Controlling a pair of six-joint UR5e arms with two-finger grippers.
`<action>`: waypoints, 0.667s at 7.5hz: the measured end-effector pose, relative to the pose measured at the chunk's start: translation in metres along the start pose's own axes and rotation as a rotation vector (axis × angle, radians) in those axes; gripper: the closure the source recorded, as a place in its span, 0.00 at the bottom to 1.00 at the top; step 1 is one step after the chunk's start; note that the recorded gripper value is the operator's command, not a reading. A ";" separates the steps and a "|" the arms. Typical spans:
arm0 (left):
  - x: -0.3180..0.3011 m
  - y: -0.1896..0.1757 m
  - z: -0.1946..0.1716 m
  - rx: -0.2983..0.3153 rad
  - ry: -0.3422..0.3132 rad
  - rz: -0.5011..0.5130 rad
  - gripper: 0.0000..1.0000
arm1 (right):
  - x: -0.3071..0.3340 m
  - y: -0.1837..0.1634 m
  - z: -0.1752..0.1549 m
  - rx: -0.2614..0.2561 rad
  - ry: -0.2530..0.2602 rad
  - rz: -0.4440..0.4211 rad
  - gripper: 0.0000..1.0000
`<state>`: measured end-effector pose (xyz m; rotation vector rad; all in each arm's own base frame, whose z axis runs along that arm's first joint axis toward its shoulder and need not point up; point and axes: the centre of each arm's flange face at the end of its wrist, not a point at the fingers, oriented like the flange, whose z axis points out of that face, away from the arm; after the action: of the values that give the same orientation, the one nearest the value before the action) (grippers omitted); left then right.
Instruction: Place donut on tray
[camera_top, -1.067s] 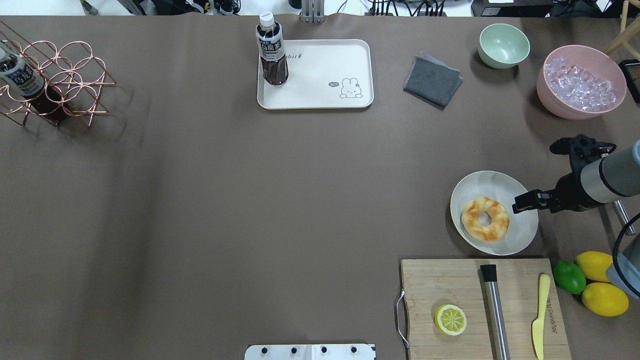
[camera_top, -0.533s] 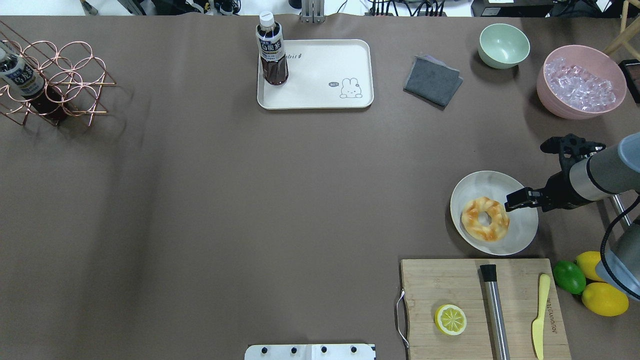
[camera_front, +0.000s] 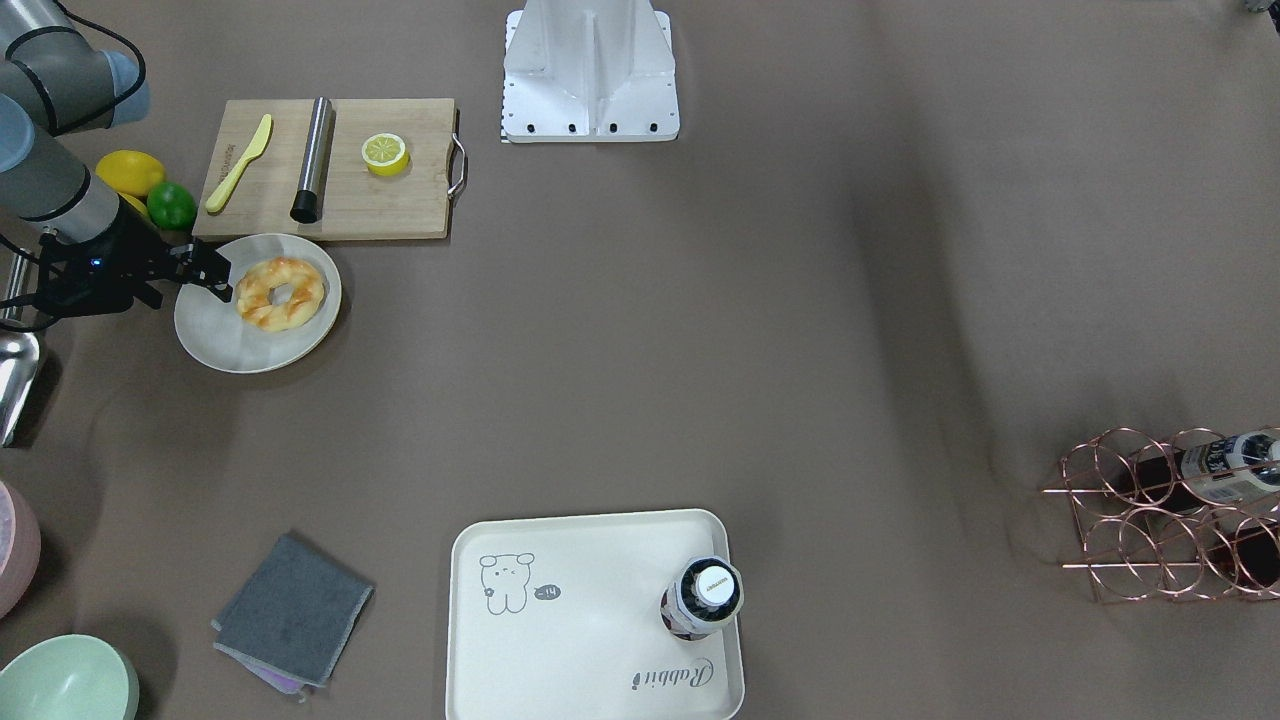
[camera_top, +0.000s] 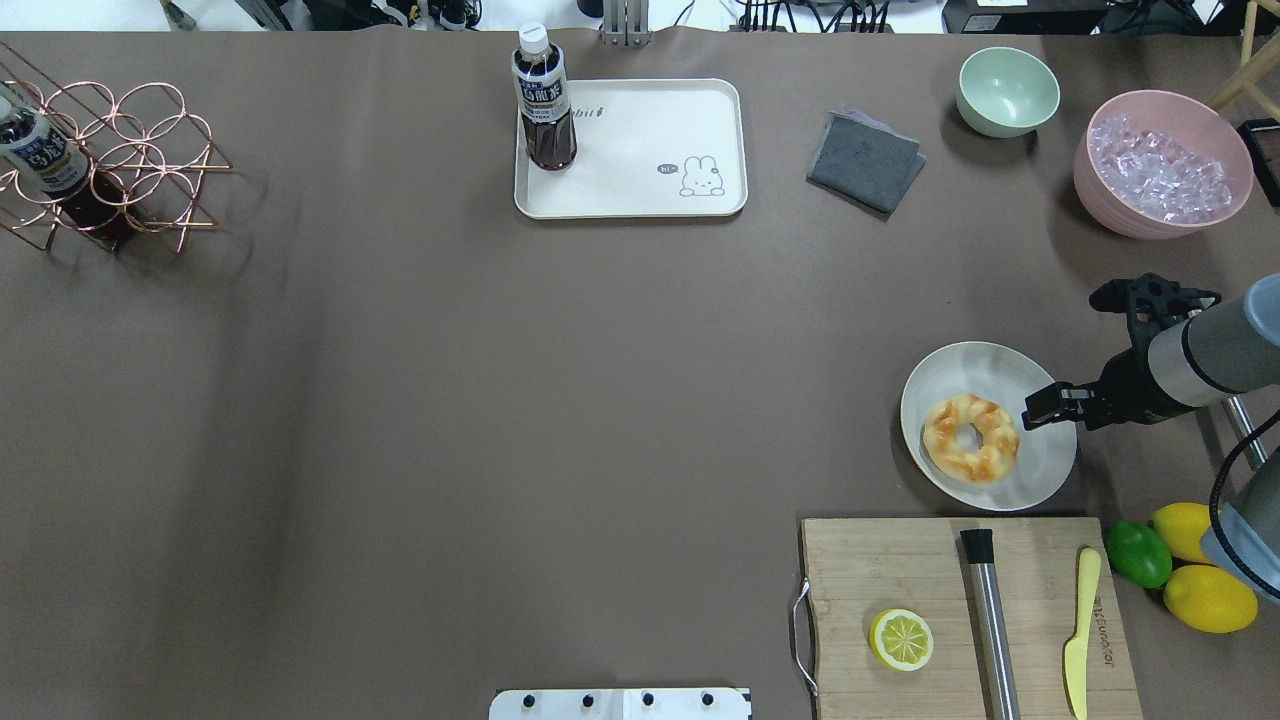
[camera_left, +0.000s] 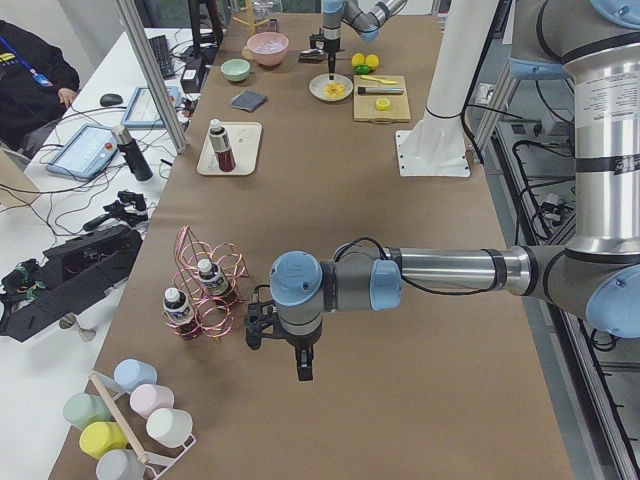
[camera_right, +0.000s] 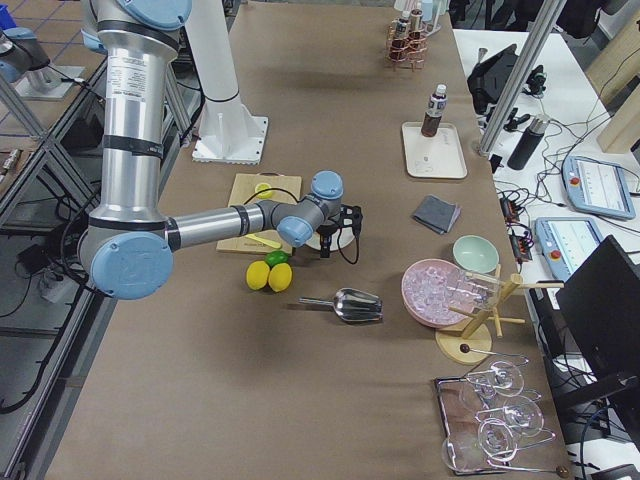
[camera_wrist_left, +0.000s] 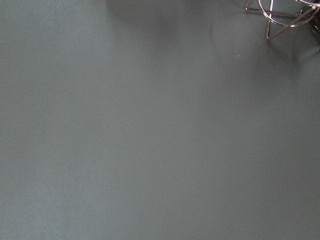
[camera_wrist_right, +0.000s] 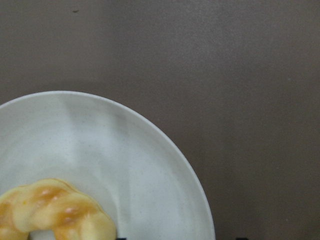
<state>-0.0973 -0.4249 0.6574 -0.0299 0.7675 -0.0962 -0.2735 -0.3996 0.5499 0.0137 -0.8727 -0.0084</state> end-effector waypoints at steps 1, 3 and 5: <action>0.000 0.000 0.000 0.000 0.000 0.000 0.02 | 0.003 0.001 0.001 -0.003 0.004 0.004 1.00; -0.001 0.000 0.001 -0.001 0.001 -0.001 0.02 | 0.009 0.005 0.001 -0.010 0.010 0.002 1.00; -0.001 0.000 0.001 -0.002 0.001 -0.002 0.02 | -0.001 0.003 -0.006 -0.003 -0.011 -0.032 1.00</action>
<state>-0.0972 -0.4244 0.6584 -0.0321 0.7684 -0.0971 -0.2691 -0.3962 0.5454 0.0245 -0.8837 -0.0403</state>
